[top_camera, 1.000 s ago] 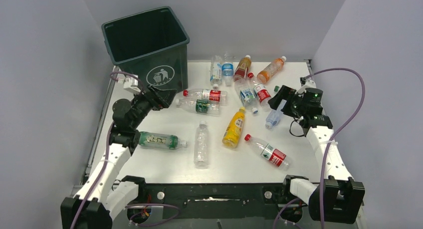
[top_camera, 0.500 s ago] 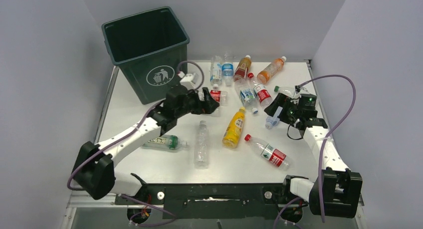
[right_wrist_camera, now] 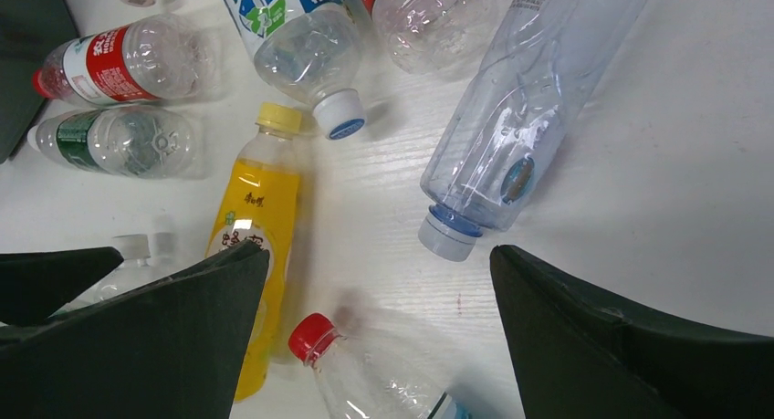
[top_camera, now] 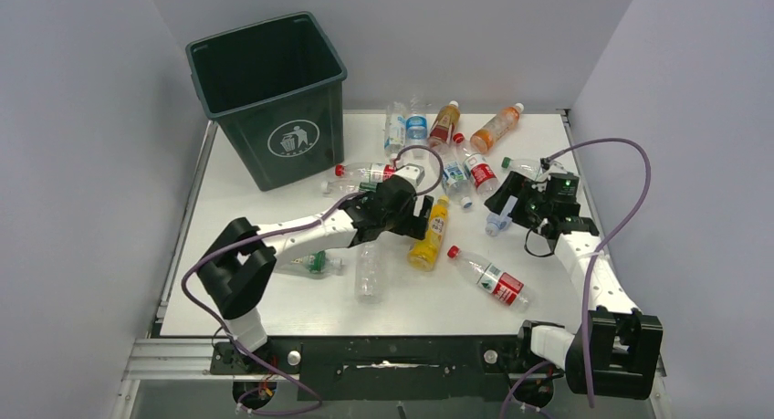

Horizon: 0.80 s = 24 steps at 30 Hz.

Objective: Put the plastic bottles in the bin
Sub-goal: Pick up the plastic bottle at the center of the board.

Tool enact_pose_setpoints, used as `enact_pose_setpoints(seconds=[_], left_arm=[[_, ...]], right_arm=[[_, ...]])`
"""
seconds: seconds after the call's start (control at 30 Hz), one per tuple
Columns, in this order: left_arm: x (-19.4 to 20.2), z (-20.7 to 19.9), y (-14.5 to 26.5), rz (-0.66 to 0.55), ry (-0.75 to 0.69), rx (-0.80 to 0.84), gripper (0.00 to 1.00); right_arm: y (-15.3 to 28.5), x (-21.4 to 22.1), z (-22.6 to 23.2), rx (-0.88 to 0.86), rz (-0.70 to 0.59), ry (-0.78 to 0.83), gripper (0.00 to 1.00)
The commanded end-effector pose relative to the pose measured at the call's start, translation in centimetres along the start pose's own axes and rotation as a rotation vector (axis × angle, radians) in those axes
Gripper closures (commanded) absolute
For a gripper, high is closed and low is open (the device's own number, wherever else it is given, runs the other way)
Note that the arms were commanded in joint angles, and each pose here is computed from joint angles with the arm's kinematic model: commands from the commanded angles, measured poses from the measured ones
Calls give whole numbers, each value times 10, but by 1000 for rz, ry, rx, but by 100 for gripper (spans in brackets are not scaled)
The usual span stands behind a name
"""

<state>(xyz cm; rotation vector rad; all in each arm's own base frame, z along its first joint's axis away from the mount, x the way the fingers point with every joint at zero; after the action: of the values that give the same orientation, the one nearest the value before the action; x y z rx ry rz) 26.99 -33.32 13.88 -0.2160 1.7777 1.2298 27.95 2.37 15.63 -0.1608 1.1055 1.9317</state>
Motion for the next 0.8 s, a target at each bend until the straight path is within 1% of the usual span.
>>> enact_pose_setpoints(seconds=[0.0,0.13,0.33,0.5,0.63,0.7,0.77], left_arm=[[-19,-16,-5,-40,-60,3,14],[-7,-32,-21,-1,-110,11,14],[5,-46,-36,28,-133,50,15],[18,-43,-49,72,-153,24,16],[16,-41,-47,94,-185,9,24],[13,-40,-43,96,-203,13,30],[7,-39,-38,99,-224,10,39]], right_arm=[[3,-7,3,-23,-59,3,2],[3,-5,1,-24,-55,1,2],[4,-4,0,-22,-59,3,2],[4,-1,-1,-30,-53,-1,2],[2,2,-1,-44,-45,-8,2],[1,4,-2,-48,-43,-12,2],[0,5,-2,-50,-41,-11,2]])
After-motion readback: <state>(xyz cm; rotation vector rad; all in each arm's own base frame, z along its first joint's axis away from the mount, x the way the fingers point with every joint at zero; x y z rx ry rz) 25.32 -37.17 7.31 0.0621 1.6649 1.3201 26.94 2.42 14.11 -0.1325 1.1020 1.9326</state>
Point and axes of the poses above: each gripper's point midway between its finger pads, its own y axis back along the fingers, its own z axis along the line the jaws close on, x = y × z, the point moved 5 cm from there along y, back along the fingers, and after that the axes turned 14 degrees about -y, right-handed, at the moved point
